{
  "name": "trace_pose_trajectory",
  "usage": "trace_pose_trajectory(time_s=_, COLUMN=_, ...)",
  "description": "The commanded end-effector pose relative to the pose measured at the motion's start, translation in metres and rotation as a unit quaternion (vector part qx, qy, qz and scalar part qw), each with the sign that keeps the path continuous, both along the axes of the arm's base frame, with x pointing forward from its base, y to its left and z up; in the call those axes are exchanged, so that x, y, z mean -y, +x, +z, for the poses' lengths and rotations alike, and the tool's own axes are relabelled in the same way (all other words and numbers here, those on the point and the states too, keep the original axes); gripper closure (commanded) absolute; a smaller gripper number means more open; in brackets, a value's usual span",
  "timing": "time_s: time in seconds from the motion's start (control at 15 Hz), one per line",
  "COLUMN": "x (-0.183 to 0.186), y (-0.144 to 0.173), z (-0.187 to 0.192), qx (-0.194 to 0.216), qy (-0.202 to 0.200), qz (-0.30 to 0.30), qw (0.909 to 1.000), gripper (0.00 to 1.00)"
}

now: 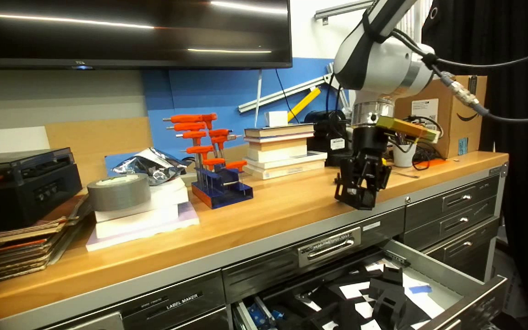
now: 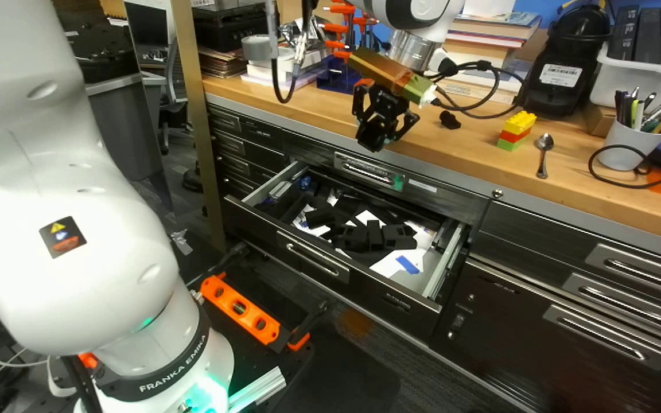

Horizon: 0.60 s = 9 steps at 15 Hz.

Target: Pick up the black objects from the base top and put them in the open drawer and then close the drawer

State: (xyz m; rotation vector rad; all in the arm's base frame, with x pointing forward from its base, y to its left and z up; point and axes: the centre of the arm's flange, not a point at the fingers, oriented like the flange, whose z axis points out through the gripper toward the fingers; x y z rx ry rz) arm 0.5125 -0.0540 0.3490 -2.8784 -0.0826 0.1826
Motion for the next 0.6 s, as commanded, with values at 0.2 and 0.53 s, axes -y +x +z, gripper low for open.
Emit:
trace_pose_trajectory(time_s=0.2, x=0.012, y=-0.096, z=-0.021, qx=0.021, qy=0.015, qz=-0.151, qw=0.9881, gripper=0.67)
trace_pose_trajectory(time_s=0.53, x=0.027, y=-0.095, z=-0.052, qx=0.003, qy=0.006, qz=-0.253, qw=0.9674, gripper=0.67)
